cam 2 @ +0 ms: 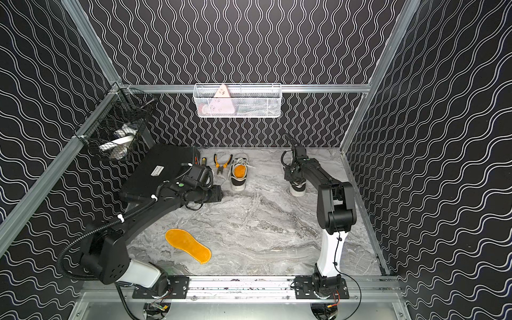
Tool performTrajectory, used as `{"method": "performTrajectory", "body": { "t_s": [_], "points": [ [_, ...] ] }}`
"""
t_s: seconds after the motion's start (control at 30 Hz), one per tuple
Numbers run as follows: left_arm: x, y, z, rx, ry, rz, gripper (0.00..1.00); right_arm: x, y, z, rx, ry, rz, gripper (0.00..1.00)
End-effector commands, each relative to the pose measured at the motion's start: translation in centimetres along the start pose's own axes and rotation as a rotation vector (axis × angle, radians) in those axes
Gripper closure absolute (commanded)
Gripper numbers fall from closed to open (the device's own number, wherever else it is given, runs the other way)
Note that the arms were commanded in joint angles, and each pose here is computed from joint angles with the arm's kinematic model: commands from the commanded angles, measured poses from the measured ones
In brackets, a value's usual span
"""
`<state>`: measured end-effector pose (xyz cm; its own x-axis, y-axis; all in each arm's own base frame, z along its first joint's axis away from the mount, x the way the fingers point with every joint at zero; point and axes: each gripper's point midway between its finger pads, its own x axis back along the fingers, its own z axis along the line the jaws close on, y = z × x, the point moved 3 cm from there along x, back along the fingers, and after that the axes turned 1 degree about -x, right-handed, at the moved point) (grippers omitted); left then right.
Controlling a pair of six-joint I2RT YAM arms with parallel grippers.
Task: Insert the insole into the shoe
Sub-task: Move the shoe to the center of the board.
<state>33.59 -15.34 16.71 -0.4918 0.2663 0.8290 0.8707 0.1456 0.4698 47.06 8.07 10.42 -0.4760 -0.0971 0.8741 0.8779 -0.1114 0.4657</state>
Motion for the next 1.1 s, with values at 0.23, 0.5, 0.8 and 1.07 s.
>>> {"method": "performTrajectory", "body": {
  "t_s": [0.23,0.5,0.8,1.07],
  "points": [
    [0.9,-0.1,0.7,-0.026,0.047,-0.004,0.39,2.8,-5.0,7.5,-0.095,0.102,0.012,0.94],
    [1.5,-1.0,1.7,-0.017,0.098,0.015,0.39,4.7,-11.9,14.0,-0.092,0.128,0.083,0.88],
    [2.7,-6.7,6.5,0.15,0.359,0.206,0.38,10.2,-10.0,14.0,-0.007,0.144,0.05,0.57],
    [4.5,-13.8,9.7,0.355,0.498,0.348,0.39,10.5,-9.5,13.4,0.009,0.21,0.062,0.53]
  ]
}}
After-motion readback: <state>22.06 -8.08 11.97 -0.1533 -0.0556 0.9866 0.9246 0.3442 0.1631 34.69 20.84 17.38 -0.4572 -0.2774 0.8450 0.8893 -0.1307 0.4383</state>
